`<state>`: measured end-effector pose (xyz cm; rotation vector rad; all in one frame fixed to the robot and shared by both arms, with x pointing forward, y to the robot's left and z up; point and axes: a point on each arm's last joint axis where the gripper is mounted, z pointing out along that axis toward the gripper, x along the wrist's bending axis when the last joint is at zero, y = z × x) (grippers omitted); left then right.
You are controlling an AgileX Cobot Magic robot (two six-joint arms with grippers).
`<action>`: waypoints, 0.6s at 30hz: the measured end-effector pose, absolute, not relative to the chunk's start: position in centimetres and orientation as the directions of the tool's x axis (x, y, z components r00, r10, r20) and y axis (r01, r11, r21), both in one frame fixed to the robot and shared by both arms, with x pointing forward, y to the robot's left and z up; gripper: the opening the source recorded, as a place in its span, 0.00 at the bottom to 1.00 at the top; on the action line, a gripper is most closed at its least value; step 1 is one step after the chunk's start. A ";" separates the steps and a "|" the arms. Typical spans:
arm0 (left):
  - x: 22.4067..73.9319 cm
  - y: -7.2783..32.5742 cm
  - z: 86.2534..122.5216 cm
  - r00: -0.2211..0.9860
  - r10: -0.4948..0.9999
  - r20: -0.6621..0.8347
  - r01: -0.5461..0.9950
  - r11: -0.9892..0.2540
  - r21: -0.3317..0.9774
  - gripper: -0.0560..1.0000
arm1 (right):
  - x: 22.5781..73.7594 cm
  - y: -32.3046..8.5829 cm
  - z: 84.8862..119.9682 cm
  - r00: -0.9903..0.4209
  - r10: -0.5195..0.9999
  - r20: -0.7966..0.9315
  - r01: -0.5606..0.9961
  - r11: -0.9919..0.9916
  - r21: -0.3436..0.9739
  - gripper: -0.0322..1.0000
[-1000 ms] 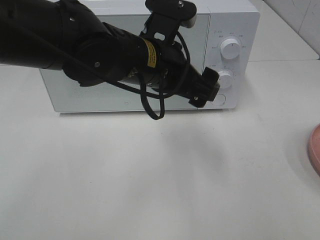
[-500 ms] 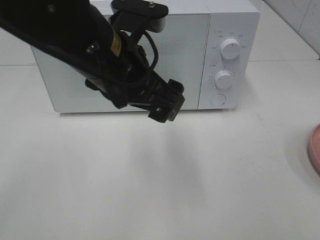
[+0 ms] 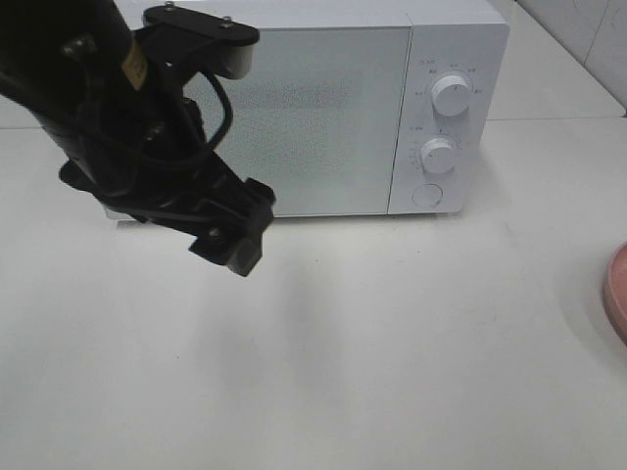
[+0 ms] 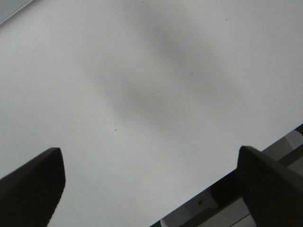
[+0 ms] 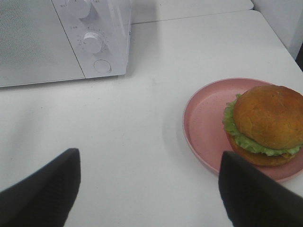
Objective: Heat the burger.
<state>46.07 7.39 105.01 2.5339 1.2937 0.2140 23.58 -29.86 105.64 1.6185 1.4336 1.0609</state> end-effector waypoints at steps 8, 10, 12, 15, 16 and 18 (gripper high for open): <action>48.2 14.5 107.2 0.474 0.879 -0.061 0.844 -0.433 0.315 0.90 | 23.6 -29.9 105.6 0.044 0.992 0.118 0.402 -0.125 0.907 0.76; 48.4 16.5 107.8 0.433 0.898 -0.077 0.860 -0.387 0.332 0.90 | 23.6 -29.9 105.6 0.044 0.992 0.118 0.402 -0.125 0.907 0.76; 48.4 18.4 108.5 0.387 0.917 -0.095 0.875 -0.332 0.352 0.90 | 23.6 -29.9 105.6 0.044 0.992 0.118 0.402 -0.125 0.907 0.76; 48.3 21.5 108.9 0.307 0.946 -0.109 0.899 -0.250 0.360 0.90 | 23.6 -29.9 105.6 0.044 0.992 0.118 0.402 -0.125 0.907 0.76; 48.0 22.4 108.9 0.286 0.952 -0.109 0.905 -0.231 0.356 0.90 | 23.6 -29.9 105.6 0.044 0.992 0.118 0.402 -0.125 0.907 0.76; 47.4 24.0 108.8 0.244 0.964 -0.109 0.918 -0.194 0.346 0.90 | 23.6 -29.9 105.6 0.044 0.992 0.118 0.402 -0.125 0.907 0.76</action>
